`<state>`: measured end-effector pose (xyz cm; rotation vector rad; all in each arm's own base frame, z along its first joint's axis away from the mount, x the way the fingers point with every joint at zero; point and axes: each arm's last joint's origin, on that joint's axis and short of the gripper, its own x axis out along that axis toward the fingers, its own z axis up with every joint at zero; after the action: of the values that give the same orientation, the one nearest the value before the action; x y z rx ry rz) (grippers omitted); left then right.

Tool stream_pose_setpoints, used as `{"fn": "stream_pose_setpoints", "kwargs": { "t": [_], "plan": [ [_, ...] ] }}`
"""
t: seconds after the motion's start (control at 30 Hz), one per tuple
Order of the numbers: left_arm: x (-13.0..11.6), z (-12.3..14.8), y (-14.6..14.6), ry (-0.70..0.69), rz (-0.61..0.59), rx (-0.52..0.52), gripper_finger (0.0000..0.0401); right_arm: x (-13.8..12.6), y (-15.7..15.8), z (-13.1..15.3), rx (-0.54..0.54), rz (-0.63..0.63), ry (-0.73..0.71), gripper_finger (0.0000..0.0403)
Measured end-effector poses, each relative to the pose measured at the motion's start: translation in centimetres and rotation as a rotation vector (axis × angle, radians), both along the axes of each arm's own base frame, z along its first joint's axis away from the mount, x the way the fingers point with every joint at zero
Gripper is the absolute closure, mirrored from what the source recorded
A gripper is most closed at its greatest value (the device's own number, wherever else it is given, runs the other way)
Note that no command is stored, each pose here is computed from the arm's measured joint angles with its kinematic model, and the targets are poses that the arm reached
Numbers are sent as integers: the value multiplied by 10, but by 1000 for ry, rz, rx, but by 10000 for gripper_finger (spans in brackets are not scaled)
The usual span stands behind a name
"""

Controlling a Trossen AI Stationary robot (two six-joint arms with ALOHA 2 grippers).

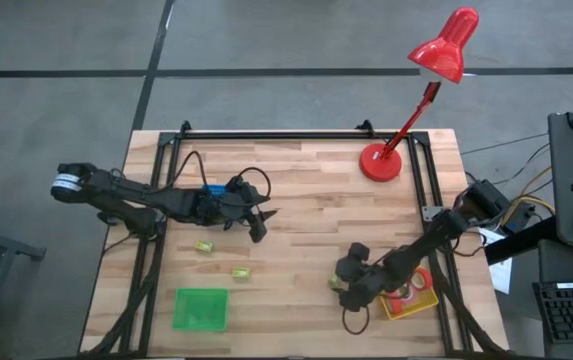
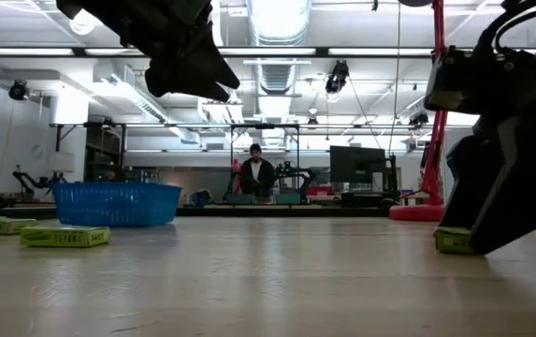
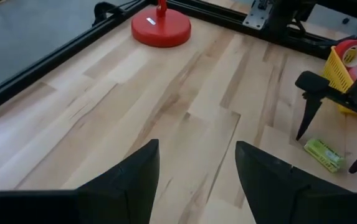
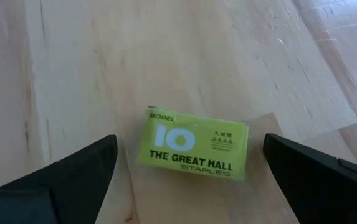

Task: Pick and place Stapler, Stapler remover, tape
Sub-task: Put the right green stapler pin box into the green bins

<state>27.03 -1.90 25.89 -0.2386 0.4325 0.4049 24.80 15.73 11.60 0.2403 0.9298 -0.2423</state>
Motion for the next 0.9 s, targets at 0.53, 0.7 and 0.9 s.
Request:
{"fn": "stream_pose_setpoints", "kwargs": {
  "t": [0.53,0.7,0.9],
  "plan": [
    [0,-1,-1,-26,5,-110,192,1,1,-6,-44,14,4,51],
    [1,0,-1,-32,8,-123,192,2,1,-6,-49,24,2,91],
    [2,0,-3,-60,-10,-205,192,3,2,-5,-58,47,3,125]
  ]
}}
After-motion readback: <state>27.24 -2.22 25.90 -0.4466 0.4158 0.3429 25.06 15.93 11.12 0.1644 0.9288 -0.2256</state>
